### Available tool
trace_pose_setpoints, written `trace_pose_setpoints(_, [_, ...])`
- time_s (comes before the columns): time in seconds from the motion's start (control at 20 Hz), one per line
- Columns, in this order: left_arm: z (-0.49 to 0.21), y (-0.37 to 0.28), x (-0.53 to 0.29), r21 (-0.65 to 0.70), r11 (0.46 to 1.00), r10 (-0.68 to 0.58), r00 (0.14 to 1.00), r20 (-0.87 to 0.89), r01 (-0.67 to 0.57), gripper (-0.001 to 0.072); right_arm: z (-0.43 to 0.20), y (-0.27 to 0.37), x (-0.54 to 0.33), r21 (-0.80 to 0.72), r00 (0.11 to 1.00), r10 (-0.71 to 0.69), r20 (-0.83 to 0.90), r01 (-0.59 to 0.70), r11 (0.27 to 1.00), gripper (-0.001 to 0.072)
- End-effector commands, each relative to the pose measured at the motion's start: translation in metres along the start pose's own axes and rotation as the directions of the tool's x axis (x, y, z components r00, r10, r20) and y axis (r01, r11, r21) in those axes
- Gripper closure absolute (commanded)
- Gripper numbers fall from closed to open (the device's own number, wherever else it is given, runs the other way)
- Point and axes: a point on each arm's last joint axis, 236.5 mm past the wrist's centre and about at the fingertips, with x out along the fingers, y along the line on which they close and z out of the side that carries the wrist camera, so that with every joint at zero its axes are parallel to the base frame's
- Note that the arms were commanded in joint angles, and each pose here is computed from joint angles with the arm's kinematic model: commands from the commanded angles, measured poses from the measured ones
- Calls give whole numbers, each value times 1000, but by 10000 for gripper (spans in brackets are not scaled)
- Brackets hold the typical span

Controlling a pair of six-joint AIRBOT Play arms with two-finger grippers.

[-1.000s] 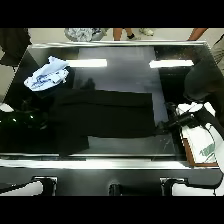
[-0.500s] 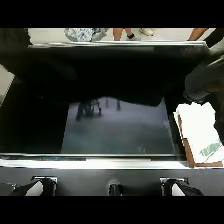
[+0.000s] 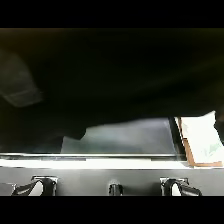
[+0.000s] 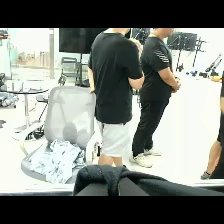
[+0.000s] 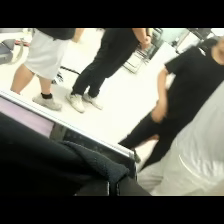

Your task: Fold the shirts.

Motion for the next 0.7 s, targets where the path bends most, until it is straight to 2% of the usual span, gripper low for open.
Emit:
trace_pose_setpoints(0.0, [0, -3, -7, -4, 1000, 1, 1000, -4, -2, 681, -10, 2, -4, 2, 999, 7, -47, -7, 1000, 665])
trace_pose_setpoints(0.15, [-22, 10, 18, -29, 1000, 3, 995, -97, -6, 682, -44, 20, 23, 26, 977, 109, -182, -107, 994, 665])
trace_pose_setpoints(0.25, [-72, 31, 53, -72, 997, -7, 958, -287, -15, 682, -89, 49, 61, 90, 899, 268, -346, -252, 964, 666])
trace_pose_setpoints(0.3, [-110, 46, 75, -102, 994, -20, 912, -410, -24, 682, -116, 71, 85, 151, 822, 378, -425, -347, 926, 666])
trace_pose_setpoints(0.4, [-200, 73, 121, -164, 986, -79, 780, -620, -30, 682, -173, 121, 131, 287, 618, 566, -546, -497, 819, 667])
trace_pose_setpoints(0.5, [-312, 91, 154, -246, 967, -160, 586, -794, -69, 683, -236, 179, 181, 354, 423, 639, -643, -575, 738, 667])
trace_pose_setpoints(0.6, [-425, 95, 165, -315, 942, -252, 376, -892, -118, 683, -296, 248, 228, 400, 292, 664, -688, -610, 684, 667])
trace_pose_setpoints(0.65, [-472, 96, 166, -335, 932, -282, 298, -912, -141, 683, -324, 279, 249, 438, 247, 674, -696, -598, 671, 667])
